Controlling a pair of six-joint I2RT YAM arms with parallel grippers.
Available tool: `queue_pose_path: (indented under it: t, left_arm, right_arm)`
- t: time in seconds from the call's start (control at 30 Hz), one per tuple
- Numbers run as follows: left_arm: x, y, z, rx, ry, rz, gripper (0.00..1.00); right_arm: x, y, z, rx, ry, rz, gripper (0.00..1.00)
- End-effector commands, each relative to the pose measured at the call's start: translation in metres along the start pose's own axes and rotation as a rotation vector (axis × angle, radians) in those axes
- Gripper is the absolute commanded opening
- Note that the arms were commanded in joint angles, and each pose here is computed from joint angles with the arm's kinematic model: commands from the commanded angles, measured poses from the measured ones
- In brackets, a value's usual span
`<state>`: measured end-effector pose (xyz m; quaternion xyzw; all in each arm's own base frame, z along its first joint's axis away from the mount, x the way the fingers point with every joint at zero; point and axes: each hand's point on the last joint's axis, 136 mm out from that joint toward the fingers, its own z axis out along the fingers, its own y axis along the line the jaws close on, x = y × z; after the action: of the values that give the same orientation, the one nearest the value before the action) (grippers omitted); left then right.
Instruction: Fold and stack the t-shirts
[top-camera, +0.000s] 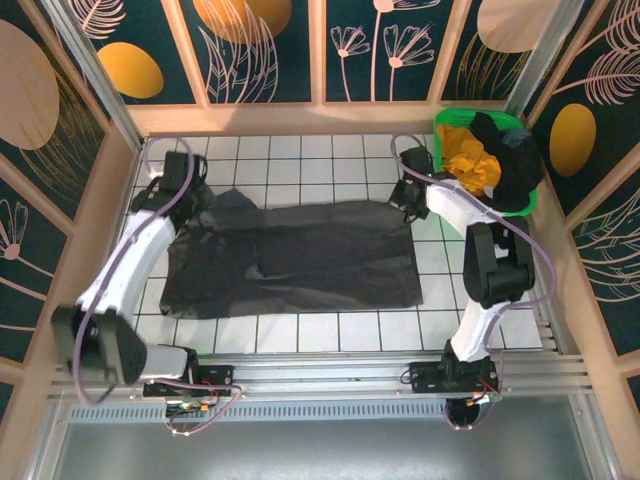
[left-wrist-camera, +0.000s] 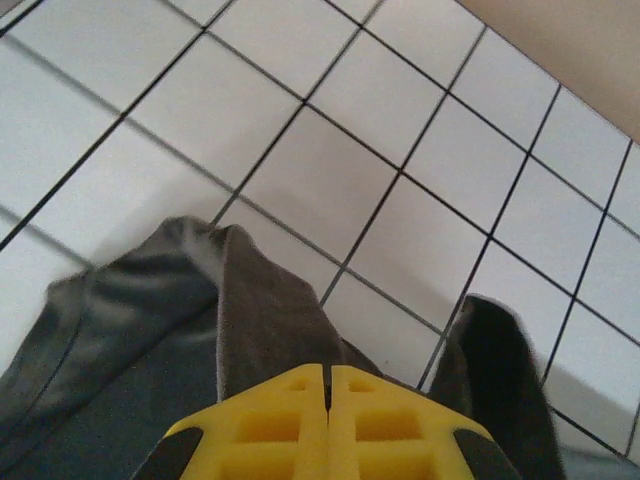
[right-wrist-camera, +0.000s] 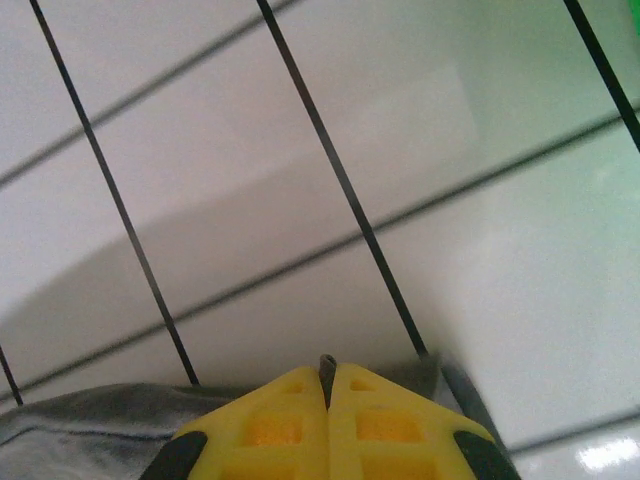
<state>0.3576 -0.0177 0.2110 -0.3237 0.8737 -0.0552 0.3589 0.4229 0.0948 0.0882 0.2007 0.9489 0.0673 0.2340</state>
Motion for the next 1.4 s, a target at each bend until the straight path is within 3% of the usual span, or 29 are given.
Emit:
queue_pose_path:
  t: [0.0,0.3,0.7,0.93,0.97,1.07,1.13,1.27,1.37]
  left_arm:
    - [0.025,0.033,-0.02,-0.021,0.002,-0.138,0.0]
    - [0.125,0.107,-0.022,-0.12,0.204,-0.285,0.0]
    - [0.109,0.125,-0.043,-0.227,0.143,-0.326,0.0]
    - [0.128,0.141,-0.039,-0.275,0.175,-0.338,0.0]
    - [0.132,0.145,-0.038,-0.292,0.182,-0.336,0.0]
    - [0.145,0.154,-0.031,-0.322,0.208,-0.34,0.0]
    - [0.153,0.155,-0.025,-0.322,0.23,-0.344,0.0]
    - [0.161,0.155,-0.016,-0.321,0.25,-0.355,0.01]
    - [0.156,0.151,-0.014,-0.314,0.235,-0.358,0.09]
  right_arm:
    - [0.022,-0.02,-0.013,0.031,0.004,-0.002,0.0]
    - [0.088,-0.063,0.006,0.09,0.147,0.038,0.0]
    - [0.059,-0.058,-0.019,0.1,0.062,0.024,0.0]
    - [0.085,-0.075,-0.025,0.111,0.097,0.041,0.0]
    - [0.091,-0.078,-0.023,0.112,0.114,0.05,0.02]
    - [0.096,-0.085,-0.023,0.121,0.123,0.087,0.24]
    - [0.09,-0.084,-0.028,0.109,0.1,0.113,0.33]
    - [0.073,-0.07,-0.038,0.066,0.059,0.138,0.34]
    - [0.064,-0.057,-0.04,0.031,0.047,0.148,0.31]
